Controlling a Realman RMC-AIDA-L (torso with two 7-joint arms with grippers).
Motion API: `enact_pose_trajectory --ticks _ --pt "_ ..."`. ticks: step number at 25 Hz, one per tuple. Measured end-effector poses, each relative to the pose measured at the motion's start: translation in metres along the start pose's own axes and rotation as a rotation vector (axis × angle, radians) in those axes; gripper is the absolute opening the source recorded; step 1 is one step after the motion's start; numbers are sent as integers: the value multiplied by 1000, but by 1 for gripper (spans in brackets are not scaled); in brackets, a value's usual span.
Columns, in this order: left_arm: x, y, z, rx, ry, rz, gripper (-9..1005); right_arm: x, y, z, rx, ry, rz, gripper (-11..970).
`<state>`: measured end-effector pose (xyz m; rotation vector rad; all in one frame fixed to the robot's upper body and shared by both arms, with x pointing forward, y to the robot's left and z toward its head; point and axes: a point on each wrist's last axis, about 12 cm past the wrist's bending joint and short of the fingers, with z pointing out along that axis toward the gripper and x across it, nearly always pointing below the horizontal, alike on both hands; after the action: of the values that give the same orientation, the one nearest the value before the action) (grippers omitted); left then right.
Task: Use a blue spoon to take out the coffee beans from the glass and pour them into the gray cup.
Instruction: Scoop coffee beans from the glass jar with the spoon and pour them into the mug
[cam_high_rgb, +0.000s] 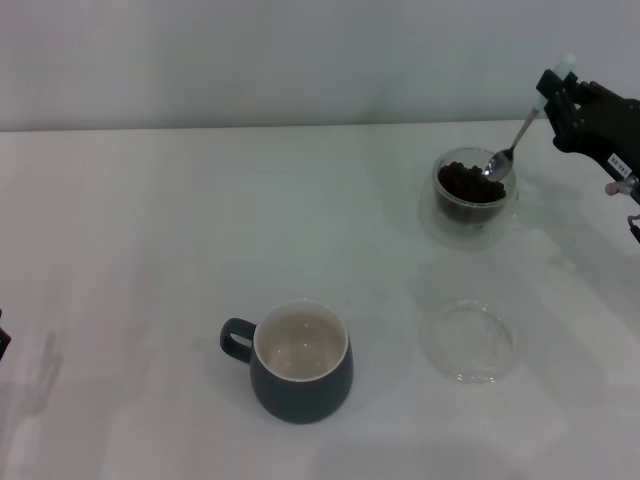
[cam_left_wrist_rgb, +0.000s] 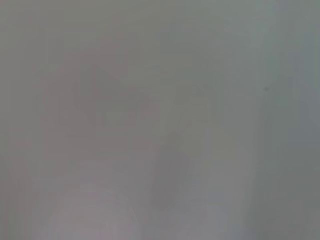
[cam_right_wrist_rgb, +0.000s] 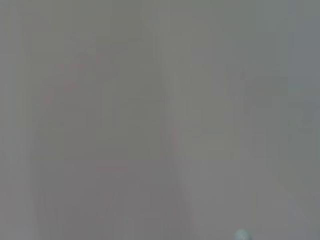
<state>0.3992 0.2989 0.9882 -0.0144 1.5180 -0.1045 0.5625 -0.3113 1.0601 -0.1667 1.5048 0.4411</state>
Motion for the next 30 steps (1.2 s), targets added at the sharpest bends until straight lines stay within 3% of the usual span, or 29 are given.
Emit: enact_pose_trajectory --ticks 17,30 --pt "0 -2 0 13 2 1 879 13 1 -3 29 67 38 143" --pt "1 -2 -2 16 4 1 880 22 -4 -3 99 126 290 142"
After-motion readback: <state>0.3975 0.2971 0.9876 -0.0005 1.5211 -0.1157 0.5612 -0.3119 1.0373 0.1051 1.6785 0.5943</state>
